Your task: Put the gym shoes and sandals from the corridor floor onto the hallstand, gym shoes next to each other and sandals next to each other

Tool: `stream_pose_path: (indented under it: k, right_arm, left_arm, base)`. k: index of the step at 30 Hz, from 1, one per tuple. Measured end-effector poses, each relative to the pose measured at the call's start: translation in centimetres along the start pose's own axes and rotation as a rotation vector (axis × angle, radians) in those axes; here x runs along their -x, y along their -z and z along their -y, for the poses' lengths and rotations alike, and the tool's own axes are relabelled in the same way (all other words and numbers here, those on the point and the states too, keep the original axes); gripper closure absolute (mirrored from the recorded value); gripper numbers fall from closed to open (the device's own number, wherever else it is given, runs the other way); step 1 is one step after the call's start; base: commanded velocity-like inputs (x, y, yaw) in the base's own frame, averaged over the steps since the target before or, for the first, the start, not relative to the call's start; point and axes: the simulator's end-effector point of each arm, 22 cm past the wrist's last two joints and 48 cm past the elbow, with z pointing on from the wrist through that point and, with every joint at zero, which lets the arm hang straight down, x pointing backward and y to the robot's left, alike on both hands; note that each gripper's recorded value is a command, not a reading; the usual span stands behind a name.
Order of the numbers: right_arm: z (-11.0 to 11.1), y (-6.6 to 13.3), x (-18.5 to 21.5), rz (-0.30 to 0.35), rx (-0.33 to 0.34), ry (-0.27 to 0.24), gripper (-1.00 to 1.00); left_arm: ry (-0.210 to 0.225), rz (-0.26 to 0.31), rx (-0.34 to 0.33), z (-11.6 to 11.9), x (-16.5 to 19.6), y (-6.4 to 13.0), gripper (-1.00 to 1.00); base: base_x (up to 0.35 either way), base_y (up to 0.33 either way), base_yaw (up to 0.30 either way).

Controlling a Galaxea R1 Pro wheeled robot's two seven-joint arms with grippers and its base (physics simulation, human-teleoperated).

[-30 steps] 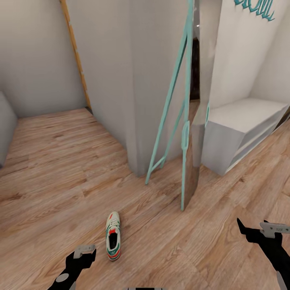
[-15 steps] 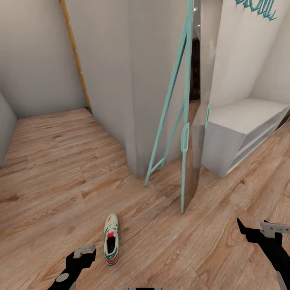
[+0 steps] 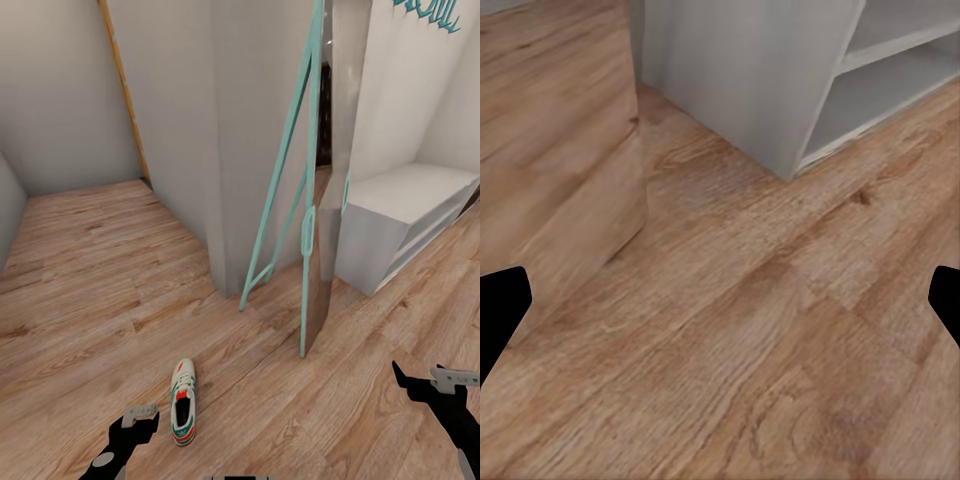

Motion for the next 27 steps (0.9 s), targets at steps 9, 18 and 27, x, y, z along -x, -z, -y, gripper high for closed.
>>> stream_pose_path:
  k: [9,18,27]
  right_arm:
    - [-0.02,0.01,0.02,0.000,0.000,0.000,-1.00]
    - [-0.03,0.00,0.00,0.000,0.001,0.000,-1.00]
    - [-0.07,-0.01,-0.01,0.000,0.001,0.002,-1.00]
  left_arm:
    - [-0.001,0.010,0.000,0.02,0.16,0.03,-1.00]
    - [0.000,0.015,0.000,-0.02,0.17,0.07,-1.00]
    - [0.000,0.016,0.000,-0.01,0.18,0.08,-1.00]
  base:
    - [0.117,-0.072,0.000]
    - [0.017,-0.010,0.000]
    - [0.000,-0.003,0.000]
